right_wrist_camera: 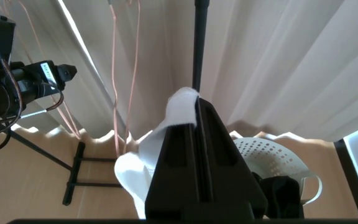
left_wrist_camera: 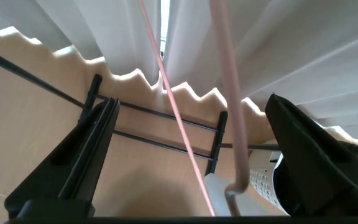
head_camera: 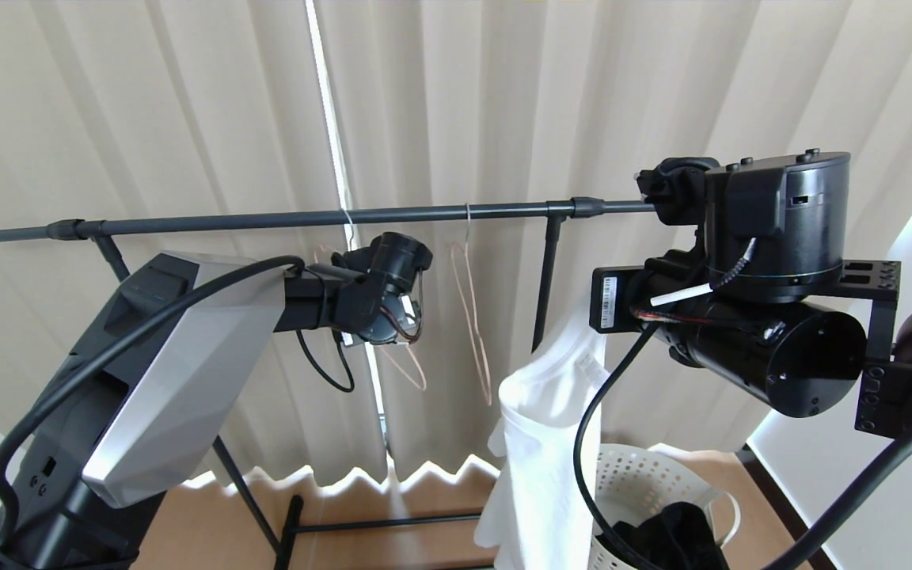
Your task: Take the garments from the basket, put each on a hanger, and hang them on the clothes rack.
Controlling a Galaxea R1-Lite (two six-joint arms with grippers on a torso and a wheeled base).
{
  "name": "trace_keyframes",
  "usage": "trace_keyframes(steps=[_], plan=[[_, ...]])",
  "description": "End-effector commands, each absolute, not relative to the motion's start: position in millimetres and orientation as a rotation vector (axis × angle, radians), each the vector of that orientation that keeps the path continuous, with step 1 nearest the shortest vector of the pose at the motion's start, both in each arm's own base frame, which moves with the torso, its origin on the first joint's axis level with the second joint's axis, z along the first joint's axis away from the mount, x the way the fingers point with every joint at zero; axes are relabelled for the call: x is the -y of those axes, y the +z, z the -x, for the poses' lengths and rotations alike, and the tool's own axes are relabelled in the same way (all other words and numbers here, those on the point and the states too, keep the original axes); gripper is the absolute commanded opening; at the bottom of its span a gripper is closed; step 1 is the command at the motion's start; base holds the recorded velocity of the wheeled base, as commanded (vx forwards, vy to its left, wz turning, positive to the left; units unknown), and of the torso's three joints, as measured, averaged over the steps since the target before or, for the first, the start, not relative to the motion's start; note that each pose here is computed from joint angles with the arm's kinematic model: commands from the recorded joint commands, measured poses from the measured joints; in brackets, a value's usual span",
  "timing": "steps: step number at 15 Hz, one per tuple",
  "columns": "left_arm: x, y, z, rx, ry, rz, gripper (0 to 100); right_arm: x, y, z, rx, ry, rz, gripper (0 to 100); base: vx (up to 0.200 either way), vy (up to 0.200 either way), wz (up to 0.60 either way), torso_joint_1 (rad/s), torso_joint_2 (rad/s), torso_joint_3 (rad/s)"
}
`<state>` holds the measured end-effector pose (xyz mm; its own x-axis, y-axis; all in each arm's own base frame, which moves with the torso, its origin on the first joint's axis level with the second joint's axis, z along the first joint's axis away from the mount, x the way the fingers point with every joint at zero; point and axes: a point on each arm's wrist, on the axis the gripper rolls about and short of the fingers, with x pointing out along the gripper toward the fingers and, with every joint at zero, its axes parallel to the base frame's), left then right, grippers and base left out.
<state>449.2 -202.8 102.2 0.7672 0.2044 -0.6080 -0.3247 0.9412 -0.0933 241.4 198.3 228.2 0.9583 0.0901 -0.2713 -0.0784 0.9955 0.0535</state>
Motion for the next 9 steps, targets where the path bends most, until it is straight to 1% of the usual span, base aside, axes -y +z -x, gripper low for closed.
trace_keyframes(steps=[1,3,4,9], plan=[[198.4,105.0,-450.3,-0.631,0.301,0.202,100,-198.6,228.3,-241.1,-0.276,0.087,-0.043,0,0.000,0.000,0.00,0.000,0.00,0.000],[197.2,105.4,-451.4,-0.629,0.303,0.205,100,-198.6,228.3,-241.1,-0.276,0.087,-0.043,0,0.000,0.000,0.00,0.000,0.00,0.000],[197.4,106.3,-451.7,-0.625,0.302,0.206,0,-198.6,228.3,-241.1,-0.276,0.088,-0.040,0,0.000,0.000,0.00,0.000,0.00,0.000],[199.3,106.7,-450.5,-0.625,0.297,0.204,0,-198.8,227.4,-241.3,-0.279,0.087,-0.041,0,0.000,0.000,0.00,0.000,0.00,0.000]])
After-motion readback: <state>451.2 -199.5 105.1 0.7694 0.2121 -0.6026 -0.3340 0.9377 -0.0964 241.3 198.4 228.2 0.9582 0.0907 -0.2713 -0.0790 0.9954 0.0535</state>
